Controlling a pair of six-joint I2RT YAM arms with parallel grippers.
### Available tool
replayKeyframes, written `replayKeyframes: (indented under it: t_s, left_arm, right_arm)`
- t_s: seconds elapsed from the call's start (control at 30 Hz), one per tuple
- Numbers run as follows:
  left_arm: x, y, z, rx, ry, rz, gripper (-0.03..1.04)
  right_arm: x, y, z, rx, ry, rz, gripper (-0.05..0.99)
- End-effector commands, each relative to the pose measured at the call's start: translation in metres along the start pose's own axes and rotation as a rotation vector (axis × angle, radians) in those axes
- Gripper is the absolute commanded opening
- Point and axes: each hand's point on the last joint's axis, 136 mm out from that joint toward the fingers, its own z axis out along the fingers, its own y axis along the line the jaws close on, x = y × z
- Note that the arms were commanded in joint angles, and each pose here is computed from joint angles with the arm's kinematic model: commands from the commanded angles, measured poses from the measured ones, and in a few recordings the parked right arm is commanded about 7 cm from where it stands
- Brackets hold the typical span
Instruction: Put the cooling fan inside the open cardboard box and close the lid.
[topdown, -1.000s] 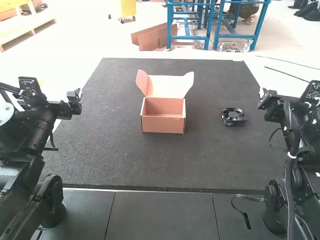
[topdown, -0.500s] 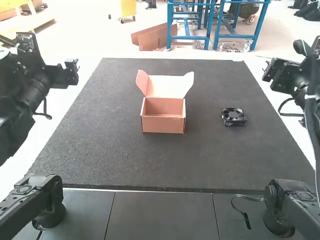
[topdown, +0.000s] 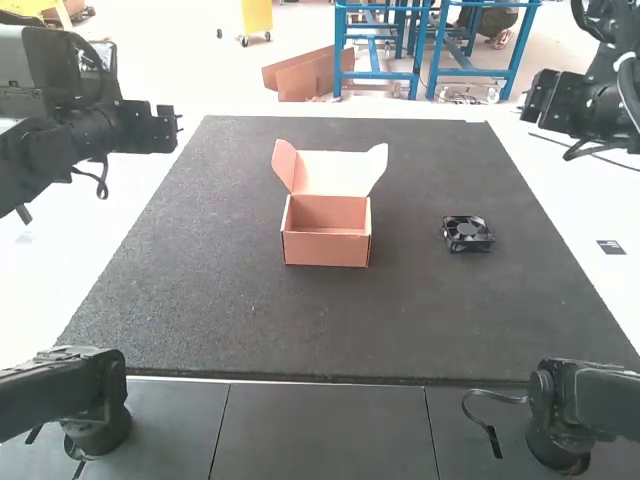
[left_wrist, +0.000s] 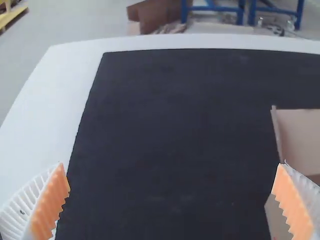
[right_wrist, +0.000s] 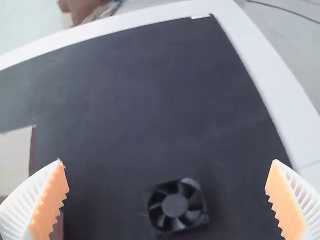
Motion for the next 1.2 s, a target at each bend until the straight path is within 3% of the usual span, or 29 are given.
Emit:
replayKeyframes:
  t_s: [0.0,0.23,0.4,0.7,0.93,1.17]
  left_arm:
    - [-0.006,-0.022,-0.004,0.104,-0.004,0.018,0.96]
    - [0.021,-0.052,0.001,0.196,0.097,0.042,0.96]
    - [0.023,-0.082,-0.007,0.288,0.119,0.068,0.96]
    - [0.028,-0.115,-0.023,0.388,0.173,0.032,0.96]
    - [0.032,-0.124,-0.028,0.420,0.187,0.041,0.96]
    - [0.031,-0.124,-0.027,0.417,0.181,0.040,0.96]
  right_arm:
    - [-0.009,0.000,0.006,0.009,0.018,-0.012,0.90]
    - [0.017,0.000,0.030,0.009,0.208,-0.064,0.90]
    - [0.058,-0.013,0.040,0.042,0.412,-0.078,0.90]
    - [0.085,-0.038,0.060,0.064,0.531,-0.164,0.90]
    - [0.115,-0.060,0.083,0.073,0.645,-0.206,0.90]
    - [0.132,-0.058,0.108,0.026,0.696,-0.201,0.90]
